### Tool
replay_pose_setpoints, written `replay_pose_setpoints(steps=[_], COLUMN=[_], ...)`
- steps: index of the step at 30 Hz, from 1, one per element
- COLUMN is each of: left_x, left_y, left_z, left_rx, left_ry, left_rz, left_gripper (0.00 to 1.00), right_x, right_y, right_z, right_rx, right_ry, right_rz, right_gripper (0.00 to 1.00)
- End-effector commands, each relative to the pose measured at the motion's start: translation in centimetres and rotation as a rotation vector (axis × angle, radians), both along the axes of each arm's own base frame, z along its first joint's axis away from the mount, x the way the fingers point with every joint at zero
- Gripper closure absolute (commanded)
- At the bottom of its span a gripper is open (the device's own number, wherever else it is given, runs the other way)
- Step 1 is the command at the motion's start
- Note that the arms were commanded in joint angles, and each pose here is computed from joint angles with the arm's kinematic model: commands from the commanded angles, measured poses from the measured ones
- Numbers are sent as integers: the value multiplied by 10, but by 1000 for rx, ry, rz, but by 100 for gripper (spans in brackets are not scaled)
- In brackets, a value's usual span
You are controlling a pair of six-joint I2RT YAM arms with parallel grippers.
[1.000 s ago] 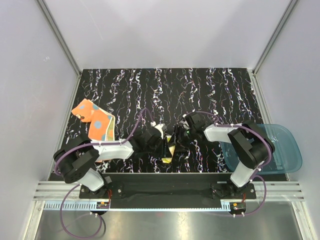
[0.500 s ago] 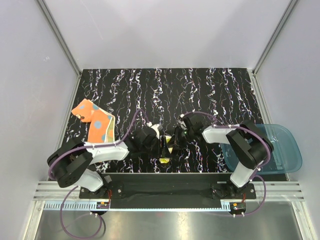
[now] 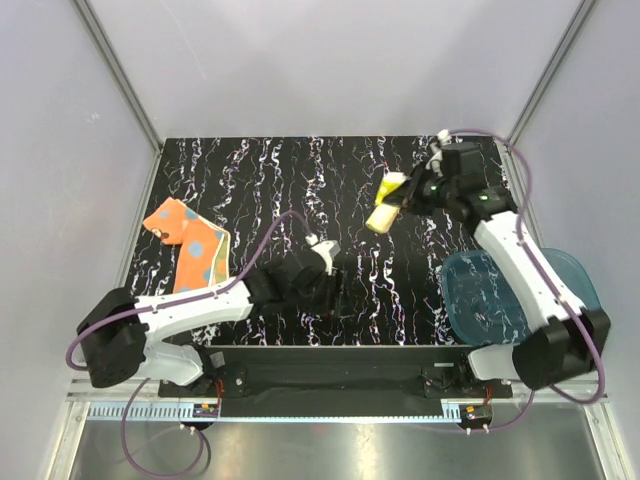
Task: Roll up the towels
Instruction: Place the rolled towel into the container
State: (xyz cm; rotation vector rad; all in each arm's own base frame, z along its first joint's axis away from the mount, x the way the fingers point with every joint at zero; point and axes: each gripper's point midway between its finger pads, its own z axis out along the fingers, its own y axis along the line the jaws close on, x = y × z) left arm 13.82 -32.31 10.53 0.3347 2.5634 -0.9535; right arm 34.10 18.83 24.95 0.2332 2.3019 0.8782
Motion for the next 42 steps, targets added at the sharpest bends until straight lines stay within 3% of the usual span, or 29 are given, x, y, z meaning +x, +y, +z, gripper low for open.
replay_pose_setpoints(steps=[1, 5, 11, 18, 22, 31, 32, 36, 37, 40, 42], left_x=[8, 8, 5, 18, 21, 30, 32, 36, 36, 39, 48], left_y=[-38, -86, -155, -217, -247, -279, -281, -281, -281, -273, -262], left_z=[29, 31, 27, 50, 37, -5, -4, -14, -14, -10, -8], left_rx=[-68, -111, -142, -270, -304, -198, -198, -171, -168, -149, -134], left_ry=[-51, -11, 37, 54, 111, 154, 149, 150, 150, 127, 112], left_rz=[-32, -81, -137, -129, -128, -88, -82, -64, -62, -42, -13], left_gripper=[35, 35, 35, 34, 34, 39, 41, 74, 87, 98, 100], right_x=[-26, -44, -88, -116, -124, -135, -135, -136, -136, -134, -131], right_y=[-55, -109, -144, -151, -158, -168, -169, -172, -172, -173, -170], right_z=[37, 68, 102, 119, 124, 130, 129, 128, 127, 124, 120], right_rx=[-163, -274, -290, -266, -295, -334, -340, -355, -358, -374, -387], right_ry=[-54, -127, -217, -255, -269, -290, -289, -288, -288, -281, -274], right_rz=[-116, -322, -479, -498, -509, -527, -532, -536, -535, -529, -504], right_gripper=[100, 100, 100, 100, 100, 100, 100, 100, 100, 100, 100])
